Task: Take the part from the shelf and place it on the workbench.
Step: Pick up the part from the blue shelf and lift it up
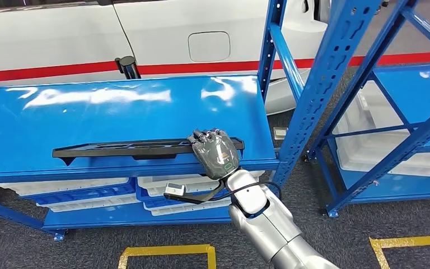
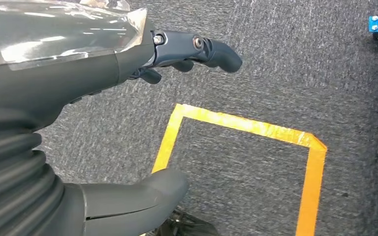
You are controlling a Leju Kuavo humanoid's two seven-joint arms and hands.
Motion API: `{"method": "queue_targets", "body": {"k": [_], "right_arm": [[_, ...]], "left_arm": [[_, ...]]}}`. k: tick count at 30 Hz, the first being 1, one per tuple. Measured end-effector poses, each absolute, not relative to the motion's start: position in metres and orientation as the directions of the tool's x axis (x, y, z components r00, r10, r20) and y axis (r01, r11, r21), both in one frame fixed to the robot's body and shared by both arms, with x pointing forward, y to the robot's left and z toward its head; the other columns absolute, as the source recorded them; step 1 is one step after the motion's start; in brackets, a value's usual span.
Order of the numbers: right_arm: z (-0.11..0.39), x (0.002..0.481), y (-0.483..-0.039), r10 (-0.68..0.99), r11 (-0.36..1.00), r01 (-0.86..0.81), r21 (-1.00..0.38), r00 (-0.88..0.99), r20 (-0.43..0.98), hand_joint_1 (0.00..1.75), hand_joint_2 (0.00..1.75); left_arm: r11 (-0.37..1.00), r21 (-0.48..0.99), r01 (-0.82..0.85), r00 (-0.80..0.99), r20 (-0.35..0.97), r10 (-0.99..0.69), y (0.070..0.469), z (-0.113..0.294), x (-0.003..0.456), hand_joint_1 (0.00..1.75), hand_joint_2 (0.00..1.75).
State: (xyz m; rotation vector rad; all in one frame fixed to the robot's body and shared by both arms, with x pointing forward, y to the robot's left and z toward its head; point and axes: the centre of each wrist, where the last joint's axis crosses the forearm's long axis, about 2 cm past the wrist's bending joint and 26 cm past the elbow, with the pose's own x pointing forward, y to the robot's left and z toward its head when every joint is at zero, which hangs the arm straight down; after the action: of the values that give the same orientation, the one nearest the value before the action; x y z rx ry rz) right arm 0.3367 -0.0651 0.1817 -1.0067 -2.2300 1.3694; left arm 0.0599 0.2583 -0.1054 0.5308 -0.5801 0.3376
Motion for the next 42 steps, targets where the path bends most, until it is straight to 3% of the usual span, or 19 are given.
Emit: {"method": "queue_targets", "body": {"k": [42], "right_arm": [[0.224,0.343,-0.068,0.693,0.331,0.472,-0.817,-0.709,-0.129,1.64,1.75]], "left_arm": [[0.798,0.392,-0.457,0.787,0.597,0.157,0.266,-0.105,0.065,0.0,1.75]]}}
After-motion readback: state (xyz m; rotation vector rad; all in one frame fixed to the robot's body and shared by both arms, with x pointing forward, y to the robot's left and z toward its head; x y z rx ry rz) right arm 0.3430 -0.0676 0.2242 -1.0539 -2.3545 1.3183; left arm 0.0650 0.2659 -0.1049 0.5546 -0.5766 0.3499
